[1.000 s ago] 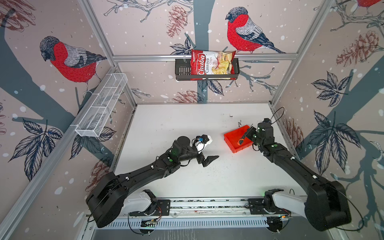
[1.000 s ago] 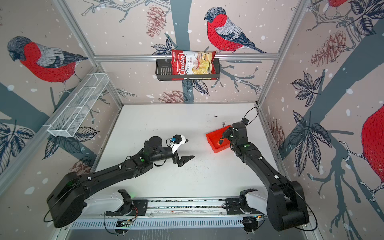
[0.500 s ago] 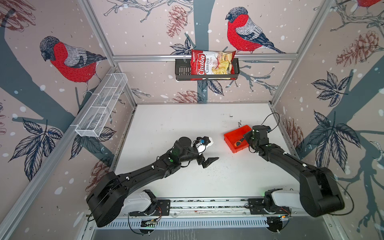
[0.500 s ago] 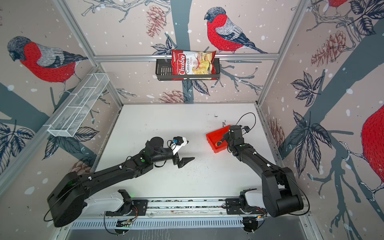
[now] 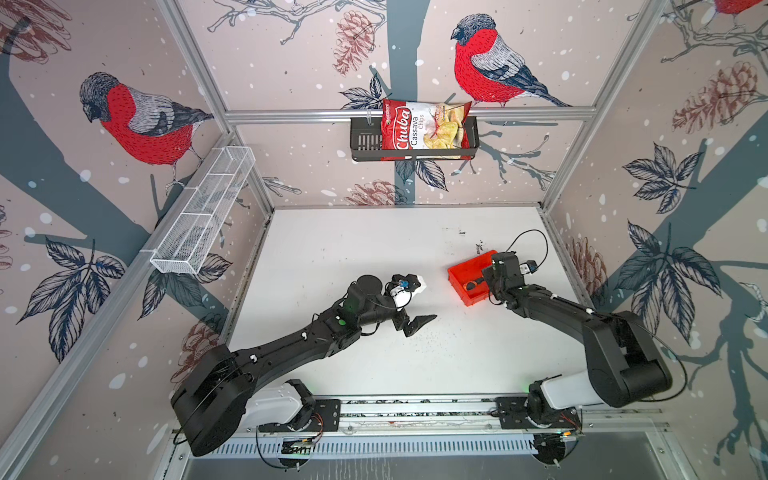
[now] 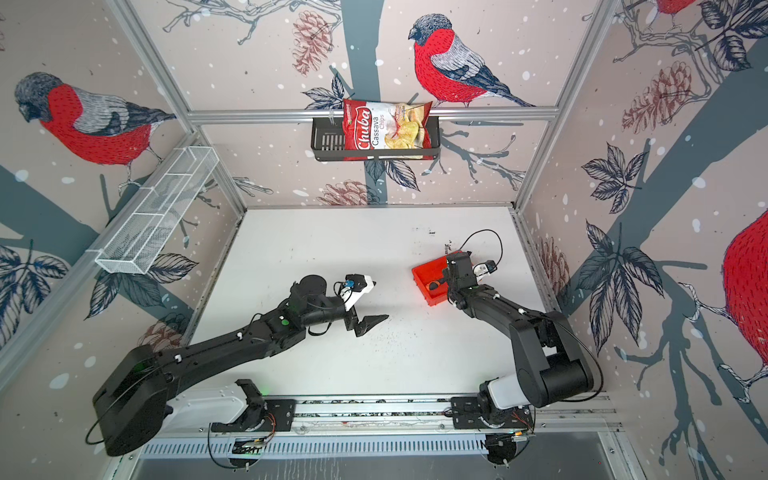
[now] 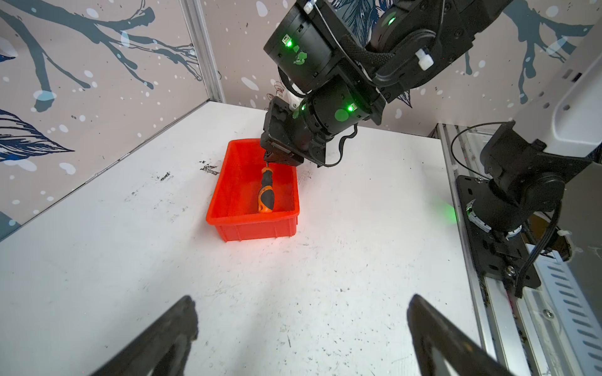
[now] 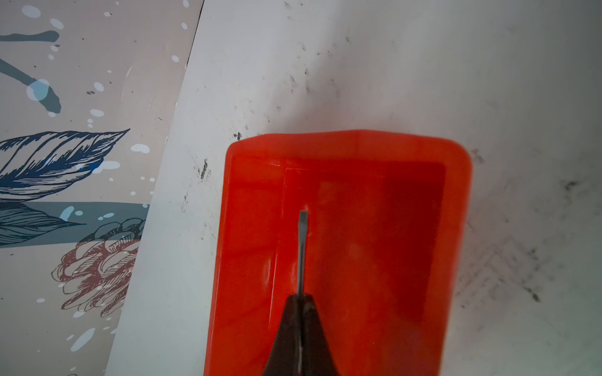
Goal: Put the screwdriver in the bin
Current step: 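Carry the screwdriver with the right gripper over the red bin and lower it in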
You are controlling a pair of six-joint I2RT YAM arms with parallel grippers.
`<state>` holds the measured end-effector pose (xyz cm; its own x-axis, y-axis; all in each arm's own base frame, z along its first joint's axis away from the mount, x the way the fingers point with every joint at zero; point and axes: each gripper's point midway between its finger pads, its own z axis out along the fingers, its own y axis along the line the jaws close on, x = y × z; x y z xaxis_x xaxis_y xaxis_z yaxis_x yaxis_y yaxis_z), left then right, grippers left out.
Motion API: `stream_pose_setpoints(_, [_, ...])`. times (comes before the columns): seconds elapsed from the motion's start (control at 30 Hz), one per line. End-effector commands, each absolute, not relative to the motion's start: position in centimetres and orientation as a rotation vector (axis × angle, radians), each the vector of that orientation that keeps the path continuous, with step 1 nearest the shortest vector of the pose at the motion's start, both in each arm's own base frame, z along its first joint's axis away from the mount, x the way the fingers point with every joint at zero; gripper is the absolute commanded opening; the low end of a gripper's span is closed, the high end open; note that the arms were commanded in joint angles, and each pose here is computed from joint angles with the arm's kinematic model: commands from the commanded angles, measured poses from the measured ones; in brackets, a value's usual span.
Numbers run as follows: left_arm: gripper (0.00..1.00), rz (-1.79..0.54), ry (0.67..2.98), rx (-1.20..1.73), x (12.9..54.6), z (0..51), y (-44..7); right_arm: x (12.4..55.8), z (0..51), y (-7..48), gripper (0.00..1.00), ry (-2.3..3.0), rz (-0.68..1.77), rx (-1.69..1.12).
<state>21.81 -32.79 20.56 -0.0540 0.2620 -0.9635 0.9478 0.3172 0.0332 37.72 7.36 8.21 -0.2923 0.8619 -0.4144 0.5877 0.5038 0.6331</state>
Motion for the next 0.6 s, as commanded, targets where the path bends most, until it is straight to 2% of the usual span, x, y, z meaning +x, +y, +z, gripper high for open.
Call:
stream_pose_setpoints(0.0, [1.00,-0.823,1.543,1.146,21.8,20.6,-32.7,38.6,8.6,6.9,0.00,1.946,0.462,1.222])
stream_pose_setpoints(0.37, [1.00,-0.818,1.532,1.128,21.9,21.1,-32.5,39.6,7.0,7.6,0.00,1.989,0.459,1.219])
stream_pose_setpoints(0.57, [1.00,-0.820,1.528,1.125,21.9,21.2,-32.6,39.7,7.1,7.4,0.16,1.996,0.424,1.170])
